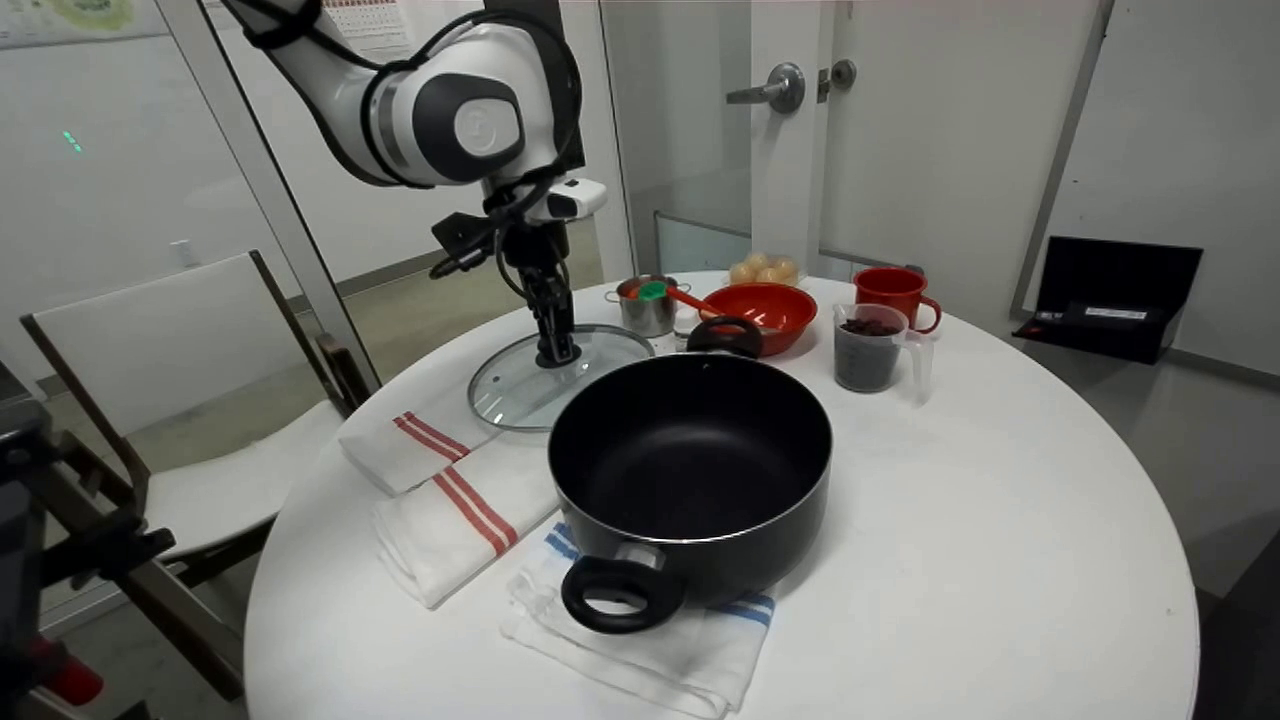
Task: Put the glass lid on the pot.
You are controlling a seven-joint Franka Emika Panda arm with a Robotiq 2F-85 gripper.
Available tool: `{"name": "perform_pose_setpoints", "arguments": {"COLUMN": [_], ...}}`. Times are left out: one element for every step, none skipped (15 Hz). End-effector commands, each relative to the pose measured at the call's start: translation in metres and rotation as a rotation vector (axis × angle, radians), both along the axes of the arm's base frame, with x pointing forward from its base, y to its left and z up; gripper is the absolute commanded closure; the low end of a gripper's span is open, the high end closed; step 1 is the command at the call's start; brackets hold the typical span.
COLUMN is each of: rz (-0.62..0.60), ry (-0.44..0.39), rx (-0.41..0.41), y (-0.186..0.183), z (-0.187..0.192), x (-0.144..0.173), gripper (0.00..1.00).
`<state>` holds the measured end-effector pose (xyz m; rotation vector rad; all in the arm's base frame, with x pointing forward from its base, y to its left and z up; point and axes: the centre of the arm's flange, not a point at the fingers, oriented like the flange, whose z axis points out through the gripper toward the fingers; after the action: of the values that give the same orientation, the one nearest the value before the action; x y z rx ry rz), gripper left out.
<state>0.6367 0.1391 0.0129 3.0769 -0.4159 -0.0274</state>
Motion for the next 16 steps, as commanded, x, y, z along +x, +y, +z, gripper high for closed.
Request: {"name": "perform_pose_setpoints", "arguments": {"rz": [0.026, 0.029, 0.032, 0.031, 0.028, 0.023, 0.017, 0.008, 0.001, -0.008, -0.022, -0.041, -0.057, -0.076, -0.098, -0.122], "ry": [-0.001, -0.005, -0.01, -0.014, -0.021, -0.028, -0.035, -0.042, -0.053, -0.059, -0.072, -0.081, -0.092, -0.097, -0.104, -0.109], "rx": [0.024, 0.028, 0.029, 0.029, 0.031, 0.028, 0.029, 0.028, 0.021, 0.018, 0.009, 0.0, -0.007, -0.017, -0.027, -0.037], "y": [0.005, 0.006, 0.007, 0.007, 0.006, 0.003, 0.0, -0.004, -0.009, -0.015, -0.023, -0.034, -0.045, -0.056, -0.07, -0.084], "z": [0.052, 0.061, 0.068, 0.077, 0.086, 0.095, 0.103, 0.113, 0.121, 0.129, 0.137, 0.145, 0.151, 0.157, 0.162, 0.166], "x": [-0.016, -0.018, -0.02, -0.022, -0.023, -0.024, -0.025, -0.026, -0.026, -0.026, -0.026, -0.025, -0.024, -0.023, -0.023, -0.023], "gripper": [0.74, 0.74, 0.74, 0.74, 0.74, 0.74, 0.74, 0.74, 0.74, 0.74, 0.74, 0.74, 0.74, 0.74, 0.74, 0.74]}}
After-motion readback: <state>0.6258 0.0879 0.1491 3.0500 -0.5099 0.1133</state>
